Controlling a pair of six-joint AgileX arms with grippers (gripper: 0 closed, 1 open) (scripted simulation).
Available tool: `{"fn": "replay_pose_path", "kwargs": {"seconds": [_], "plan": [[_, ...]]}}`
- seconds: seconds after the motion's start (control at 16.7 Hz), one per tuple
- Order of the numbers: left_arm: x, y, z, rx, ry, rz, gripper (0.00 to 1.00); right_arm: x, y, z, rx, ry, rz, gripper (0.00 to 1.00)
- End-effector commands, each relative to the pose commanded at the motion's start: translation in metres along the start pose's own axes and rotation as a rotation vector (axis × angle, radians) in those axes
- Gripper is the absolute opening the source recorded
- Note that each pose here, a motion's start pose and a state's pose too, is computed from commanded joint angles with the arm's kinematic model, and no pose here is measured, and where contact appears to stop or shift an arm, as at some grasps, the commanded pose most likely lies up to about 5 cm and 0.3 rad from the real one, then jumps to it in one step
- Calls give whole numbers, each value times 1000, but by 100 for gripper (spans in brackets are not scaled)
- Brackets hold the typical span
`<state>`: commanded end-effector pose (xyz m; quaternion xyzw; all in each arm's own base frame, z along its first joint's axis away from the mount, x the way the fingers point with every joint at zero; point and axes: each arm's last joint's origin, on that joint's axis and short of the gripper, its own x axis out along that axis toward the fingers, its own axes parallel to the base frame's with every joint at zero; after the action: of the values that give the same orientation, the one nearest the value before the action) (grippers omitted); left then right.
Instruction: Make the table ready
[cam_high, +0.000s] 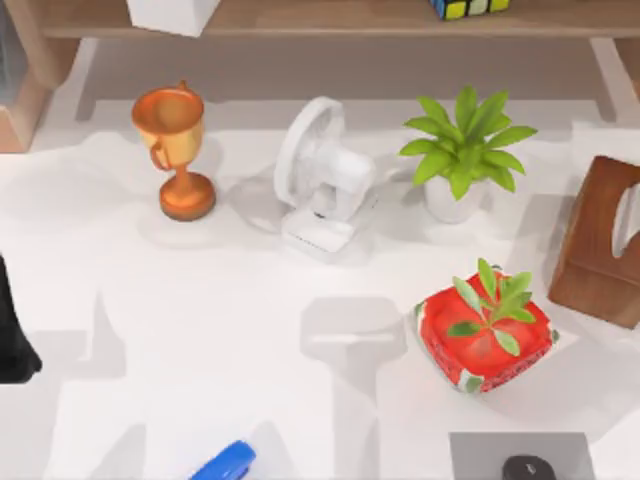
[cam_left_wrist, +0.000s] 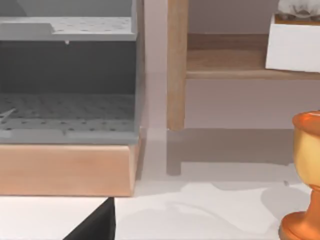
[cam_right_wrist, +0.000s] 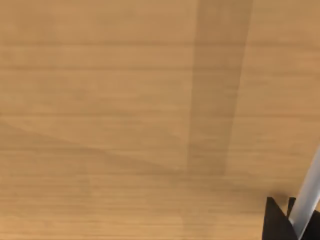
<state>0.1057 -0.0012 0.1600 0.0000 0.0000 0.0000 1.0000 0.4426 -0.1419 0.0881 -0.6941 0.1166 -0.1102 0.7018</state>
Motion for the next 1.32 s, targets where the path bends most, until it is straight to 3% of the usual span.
{"fn": "replay_pose_path", "kwargs": {"seconds": [0.72,1.2,1.26,1.32], "plan": [[0,0,0,0,0,0,100,0,0,0,0,0,0,98],[0,0,0,0,0,0,100,0,0,0,0,0,0,100],[0,0,0,0,0,0,100,-6,13,-6,7,14,48,100],[0,0,0,0,0,0,100,-6,13,-6,7,14,48,100]]}}
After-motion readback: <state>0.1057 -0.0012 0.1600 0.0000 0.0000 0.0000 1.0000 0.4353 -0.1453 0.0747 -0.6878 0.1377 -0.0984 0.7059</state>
